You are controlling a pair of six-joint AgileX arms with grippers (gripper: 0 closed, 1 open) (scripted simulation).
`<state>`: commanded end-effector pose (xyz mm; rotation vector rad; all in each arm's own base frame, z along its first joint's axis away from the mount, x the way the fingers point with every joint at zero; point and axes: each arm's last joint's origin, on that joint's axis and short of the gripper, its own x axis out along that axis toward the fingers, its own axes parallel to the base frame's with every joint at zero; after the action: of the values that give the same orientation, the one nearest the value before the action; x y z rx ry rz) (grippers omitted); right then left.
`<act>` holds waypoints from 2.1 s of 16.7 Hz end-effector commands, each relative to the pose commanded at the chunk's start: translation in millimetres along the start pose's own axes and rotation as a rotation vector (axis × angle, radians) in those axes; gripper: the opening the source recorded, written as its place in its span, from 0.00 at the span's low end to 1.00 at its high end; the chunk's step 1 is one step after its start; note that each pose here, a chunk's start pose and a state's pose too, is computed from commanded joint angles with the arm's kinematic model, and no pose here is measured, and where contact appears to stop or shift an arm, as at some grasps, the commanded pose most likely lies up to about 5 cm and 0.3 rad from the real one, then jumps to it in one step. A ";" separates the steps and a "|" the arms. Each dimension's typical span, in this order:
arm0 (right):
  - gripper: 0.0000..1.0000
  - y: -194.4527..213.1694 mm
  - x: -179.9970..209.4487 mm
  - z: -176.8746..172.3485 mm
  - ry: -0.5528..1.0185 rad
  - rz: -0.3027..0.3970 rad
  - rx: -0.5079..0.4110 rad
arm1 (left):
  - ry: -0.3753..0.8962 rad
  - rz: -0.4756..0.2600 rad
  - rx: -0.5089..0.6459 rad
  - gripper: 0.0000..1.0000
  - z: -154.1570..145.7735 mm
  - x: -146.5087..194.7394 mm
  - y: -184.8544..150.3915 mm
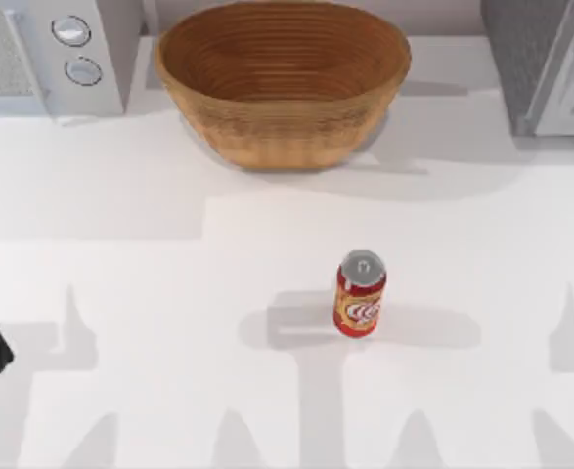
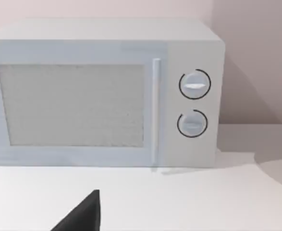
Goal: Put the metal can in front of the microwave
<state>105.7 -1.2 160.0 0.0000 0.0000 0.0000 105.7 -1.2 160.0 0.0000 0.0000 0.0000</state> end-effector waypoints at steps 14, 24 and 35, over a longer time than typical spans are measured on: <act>1.00 0.0 0.0 0.0 0.000 0.000 0.000 | 0.553 -0.300 0.131 1.00 99.9 45.5 -48.6; 1.00 0.0 0.0 0.0 0.000 0.000 0.000 | 0.980 -0.578 0.389 1.00 151.4 201.7 -222.9; 1.00 0.0 0.0 0.0 0.000 0.000 0.000 | 1.467 -0.626 0.623 1.00 62.2 207.5 -335.3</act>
<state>105.7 -1.2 160.0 0.0000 0.0000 0.0000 313.2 -336.4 222.2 0.6229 1.4666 -0.6261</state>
